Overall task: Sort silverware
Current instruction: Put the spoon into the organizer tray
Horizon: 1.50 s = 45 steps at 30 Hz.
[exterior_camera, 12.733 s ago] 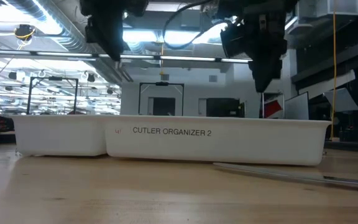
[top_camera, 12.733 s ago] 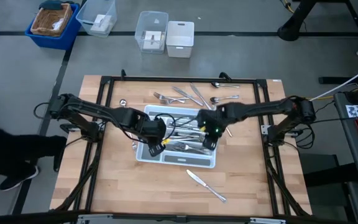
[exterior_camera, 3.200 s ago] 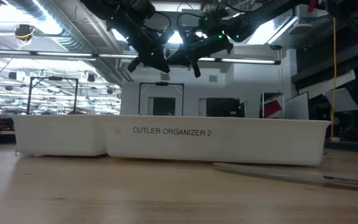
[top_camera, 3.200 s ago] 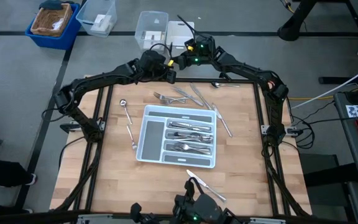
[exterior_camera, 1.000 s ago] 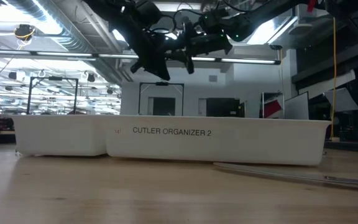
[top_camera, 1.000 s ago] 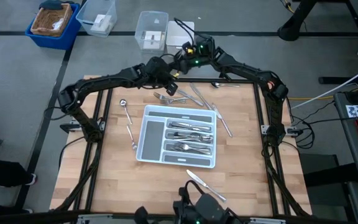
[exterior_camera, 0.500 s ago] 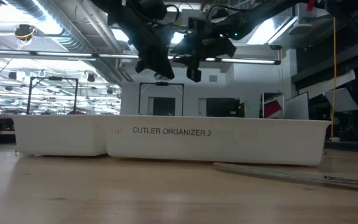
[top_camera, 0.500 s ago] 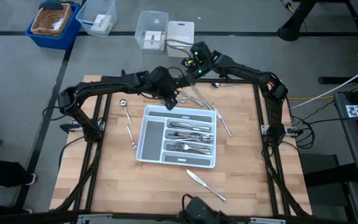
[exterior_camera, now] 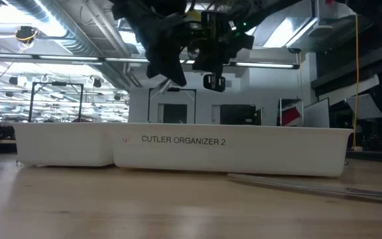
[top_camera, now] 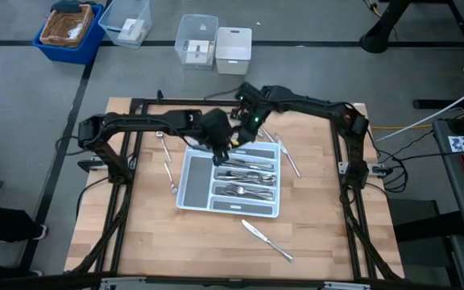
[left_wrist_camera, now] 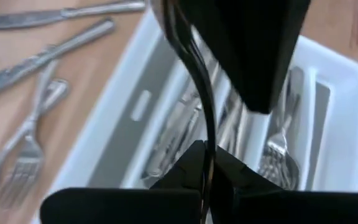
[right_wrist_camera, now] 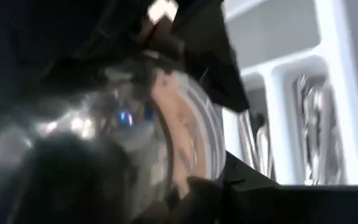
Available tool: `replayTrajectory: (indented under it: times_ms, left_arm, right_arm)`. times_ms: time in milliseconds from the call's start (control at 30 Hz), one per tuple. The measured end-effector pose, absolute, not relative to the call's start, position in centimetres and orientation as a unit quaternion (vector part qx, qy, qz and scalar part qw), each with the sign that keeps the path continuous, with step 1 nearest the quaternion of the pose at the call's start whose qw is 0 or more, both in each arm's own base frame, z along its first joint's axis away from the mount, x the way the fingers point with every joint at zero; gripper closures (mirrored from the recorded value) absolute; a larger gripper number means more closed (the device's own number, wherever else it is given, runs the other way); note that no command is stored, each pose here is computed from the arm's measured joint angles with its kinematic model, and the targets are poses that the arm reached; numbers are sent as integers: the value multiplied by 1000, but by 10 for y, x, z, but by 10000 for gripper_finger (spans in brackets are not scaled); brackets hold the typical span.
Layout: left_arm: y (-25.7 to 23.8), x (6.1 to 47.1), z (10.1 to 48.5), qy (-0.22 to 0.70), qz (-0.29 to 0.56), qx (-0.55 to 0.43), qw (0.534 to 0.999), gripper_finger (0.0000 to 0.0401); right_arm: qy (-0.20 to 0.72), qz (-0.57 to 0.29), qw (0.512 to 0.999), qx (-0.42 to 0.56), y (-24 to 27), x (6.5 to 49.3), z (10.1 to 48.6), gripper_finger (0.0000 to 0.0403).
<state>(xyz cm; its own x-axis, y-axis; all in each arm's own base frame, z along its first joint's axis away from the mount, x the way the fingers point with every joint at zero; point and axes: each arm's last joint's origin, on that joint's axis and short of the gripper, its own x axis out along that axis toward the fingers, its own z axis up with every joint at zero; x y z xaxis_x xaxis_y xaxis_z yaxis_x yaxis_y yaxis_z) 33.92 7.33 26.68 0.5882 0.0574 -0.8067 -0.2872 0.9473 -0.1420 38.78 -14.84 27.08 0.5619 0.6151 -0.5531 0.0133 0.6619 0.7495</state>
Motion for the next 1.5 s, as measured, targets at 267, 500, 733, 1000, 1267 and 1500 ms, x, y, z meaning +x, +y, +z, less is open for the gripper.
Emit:
replayTrajectory:
  times_ms: [267, 500, 733, 1000, 1267, 1500]
  left_arm:
    - [50, 356, 243, 475, 57, -95, 873, 401]
    - [39, 367, 225, 490, 33, -64, 869, 400]
    - [26, 376, 206, 508, -16, -30, 861, 401]
    - [25, 383, 205, 482, -34, 2, 876, 401]
    - [32, 390, 182, 498, -54, -16, 865, 401]
    - [37, 391, 175, 500, -70, -46, 862, 400]
  right_arm:
    - [543, 129, 762, 330, -124, 377, 260, 385]
    - [616, 85, 717, 315, -114, 366, 256, 386]
    - [690, 37, 656, 302, -110, 349, 255, 386]
    - [726, 2, 643, 243, -112, 333, 268, 386]
    - [698, -22, 674, 242, -122, 310, 298, 386]
    - [666, -59, 710, 223, -140, 281, 326, 386]
